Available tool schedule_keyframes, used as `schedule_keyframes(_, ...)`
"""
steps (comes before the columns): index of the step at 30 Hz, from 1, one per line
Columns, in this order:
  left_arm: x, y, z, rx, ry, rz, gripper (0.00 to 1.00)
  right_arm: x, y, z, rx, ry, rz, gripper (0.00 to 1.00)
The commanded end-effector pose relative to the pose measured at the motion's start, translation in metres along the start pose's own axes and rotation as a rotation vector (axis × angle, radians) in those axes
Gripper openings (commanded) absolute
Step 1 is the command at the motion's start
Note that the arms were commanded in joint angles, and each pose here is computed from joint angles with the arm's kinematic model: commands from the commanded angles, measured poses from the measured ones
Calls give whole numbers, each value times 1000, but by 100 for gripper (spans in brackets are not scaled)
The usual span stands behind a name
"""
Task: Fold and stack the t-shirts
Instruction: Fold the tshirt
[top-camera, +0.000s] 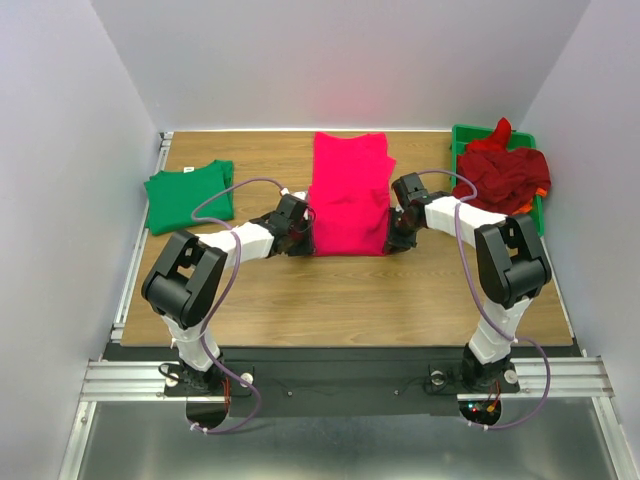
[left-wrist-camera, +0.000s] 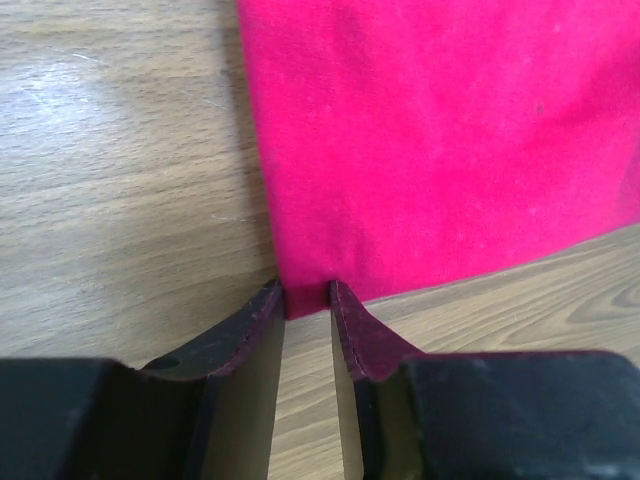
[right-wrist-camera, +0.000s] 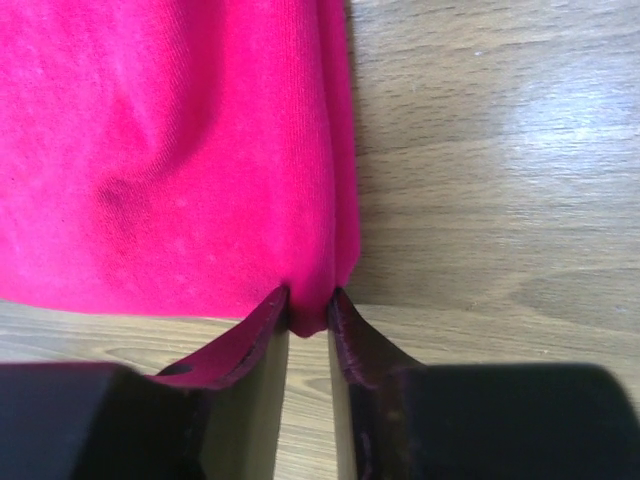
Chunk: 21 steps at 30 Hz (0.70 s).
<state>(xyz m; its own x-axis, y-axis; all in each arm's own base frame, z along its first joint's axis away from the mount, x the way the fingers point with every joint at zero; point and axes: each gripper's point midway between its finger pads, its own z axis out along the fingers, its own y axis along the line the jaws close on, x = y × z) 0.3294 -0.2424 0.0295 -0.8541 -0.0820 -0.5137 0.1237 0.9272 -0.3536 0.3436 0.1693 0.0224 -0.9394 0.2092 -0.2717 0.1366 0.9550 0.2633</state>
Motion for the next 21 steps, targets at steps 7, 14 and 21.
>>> schedule_keyframes(7,7,5,-9,-20,12,11,27,15,-10,18,34,46,-15,19)
schedule_keyframes(14,10,-3,1,24,35,33,2,17,-10,14,25,50,-24,11)
schedule_keyframes(21,14,-9,-19,66,34,66,0,26,-7,-11,-8,51,-30,0)
